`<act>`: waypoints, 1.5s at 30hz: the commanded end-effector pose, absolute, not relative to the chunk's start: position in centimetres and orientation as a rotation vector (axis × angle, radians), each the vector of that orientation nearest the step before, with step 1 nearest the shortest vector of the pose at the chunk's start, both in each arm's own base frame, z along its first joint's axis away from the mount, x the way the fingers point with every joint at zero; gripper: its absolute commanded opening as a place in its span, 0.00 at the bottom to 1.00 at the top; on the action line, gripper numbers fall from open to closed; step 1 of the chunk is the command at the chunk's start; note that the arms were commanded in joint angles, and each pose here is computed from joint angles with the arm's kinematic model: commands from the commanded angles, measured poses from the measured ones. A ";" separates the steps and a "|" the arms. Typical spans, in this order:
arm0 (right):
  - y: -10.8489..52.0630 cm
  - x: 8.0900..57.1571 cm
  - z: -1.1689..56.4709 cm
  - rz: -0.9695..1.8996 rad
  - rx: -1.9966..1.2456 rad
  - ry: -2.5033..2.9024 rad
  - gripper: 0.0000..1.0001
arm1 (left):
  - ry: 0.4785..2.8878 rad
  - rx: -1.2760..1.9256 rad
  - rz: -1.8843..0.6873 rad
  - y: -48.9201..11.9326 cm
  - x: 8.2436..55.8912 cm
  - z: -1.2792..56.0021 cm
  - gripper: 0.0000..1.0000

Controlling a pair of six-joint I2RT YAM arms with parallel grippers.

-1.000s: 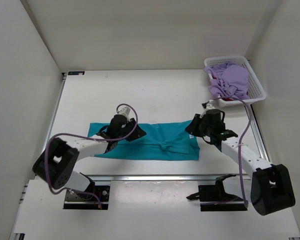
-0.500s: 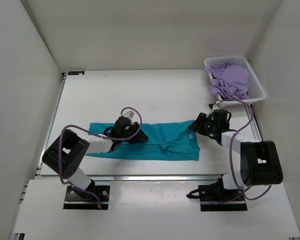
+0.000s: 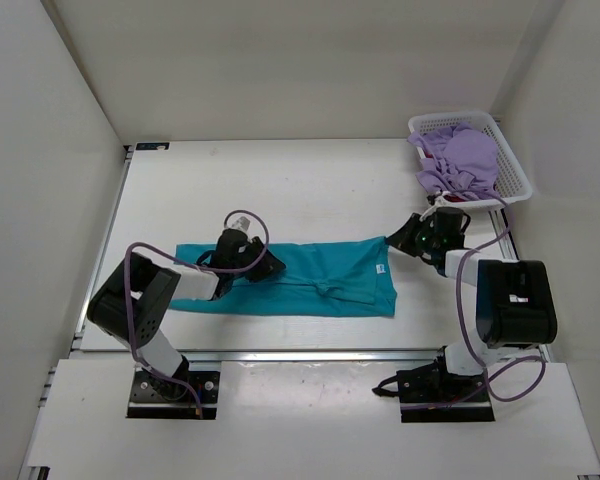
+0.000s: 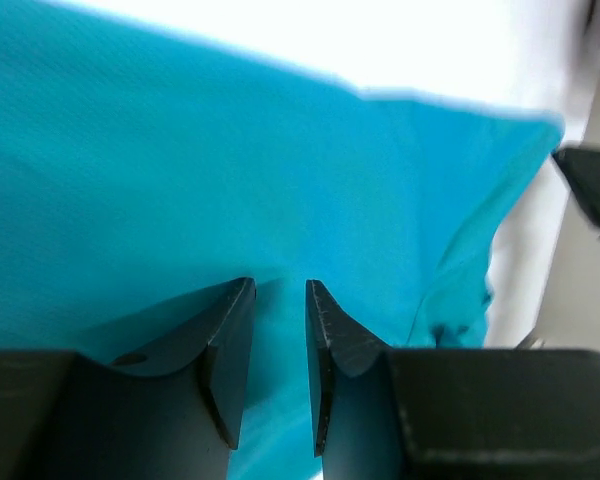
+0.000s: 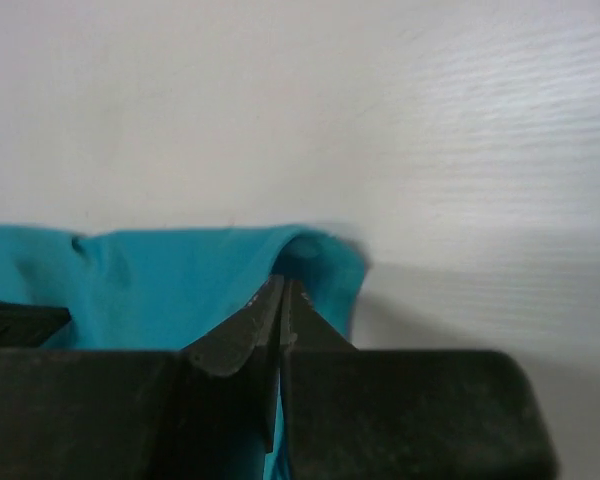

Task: Fold and stack the t-shirts
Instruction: Fold the other side of the tshirt into a rectangle

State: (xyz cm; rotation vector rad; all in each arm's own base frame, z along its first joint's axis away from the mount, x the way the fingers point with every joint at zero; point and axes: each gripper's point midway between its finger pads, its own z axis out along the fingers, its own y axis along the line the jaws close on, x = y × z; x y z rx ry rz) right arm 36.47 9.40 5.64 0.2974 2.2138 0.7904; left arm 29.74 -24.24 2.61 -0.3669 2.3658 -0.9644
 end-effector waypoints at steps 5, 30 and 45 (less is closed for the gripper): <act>7.6 39.5 9.1 0.683 0.296 2.167 0.08 | 2.225 -0.503 -1.055 -22.9 33.4 5.7 0.39; 23.5 24.2 5.6 0.679 -0.453 2.407 0.09 | 2.276 -0.260 -1.056 -25.6 27.4 6.3 0.39; 23.9 21.2 10.0 0.789 -0.452 2.406 0.12 | 2.236 -0.285 -1.036 -24.7 28.9 7.7 0.39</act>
